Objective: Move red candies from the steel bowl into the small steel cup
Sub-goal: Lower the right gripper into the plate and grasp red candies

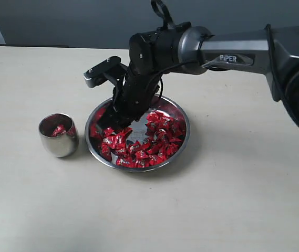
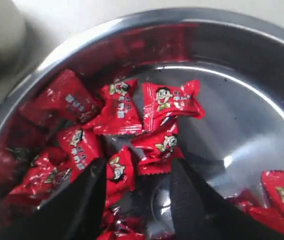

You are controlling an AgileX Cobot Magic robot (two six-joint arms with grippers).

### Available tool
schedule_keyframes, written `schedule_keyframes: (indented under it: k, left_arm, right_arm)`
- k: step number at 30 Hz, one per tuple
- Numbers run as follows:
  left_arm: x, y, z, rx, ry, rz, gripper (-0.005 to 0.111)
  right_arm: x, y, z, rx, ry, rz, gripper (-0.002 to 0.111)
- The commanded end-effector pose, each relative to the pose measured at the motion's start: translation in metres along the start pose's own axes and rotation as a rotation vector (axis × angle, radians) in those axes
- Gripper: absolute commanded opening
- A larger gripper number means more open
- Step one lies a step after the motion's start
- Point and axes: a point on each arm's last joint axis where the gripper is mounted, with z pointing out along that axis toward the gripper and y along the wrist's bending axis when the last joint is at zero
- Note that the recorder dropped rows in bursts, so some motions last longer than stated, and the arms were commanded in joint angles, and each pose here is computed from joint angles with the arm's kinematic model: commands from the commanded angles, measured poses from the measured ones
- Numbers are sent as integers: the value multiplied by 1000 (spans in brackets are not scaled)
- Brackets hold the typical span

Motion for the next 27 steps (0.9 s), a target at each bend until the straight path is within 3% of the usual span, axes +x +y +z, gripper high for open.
schedule_keyframes:
  k: [1, 7, 13, 19, 27]
  left_arm:
    - [1, 0, 0, 2, -2, -1, 0]
    - [1, 0, 0, 2, -2, -1, 0]
    - [1, 0, 0, 2, -2, -1, 0]
    - [1, 0, 0, 2, -2, -1, 0]
    - [1, 0, 0, 2, -2, -1, 0]
  right_arm:
    - [7, -5, 19, 11, 44, -6, 41]
    - [8, -7, 27, 19, 32, -3, 38]
    - [7, -7, 27, 18, 26, 1, -1]
    - [5, -7, 21, 21, 16, 15, 0]
    - [-7, -3, -17, 31, -64, 17, 0]
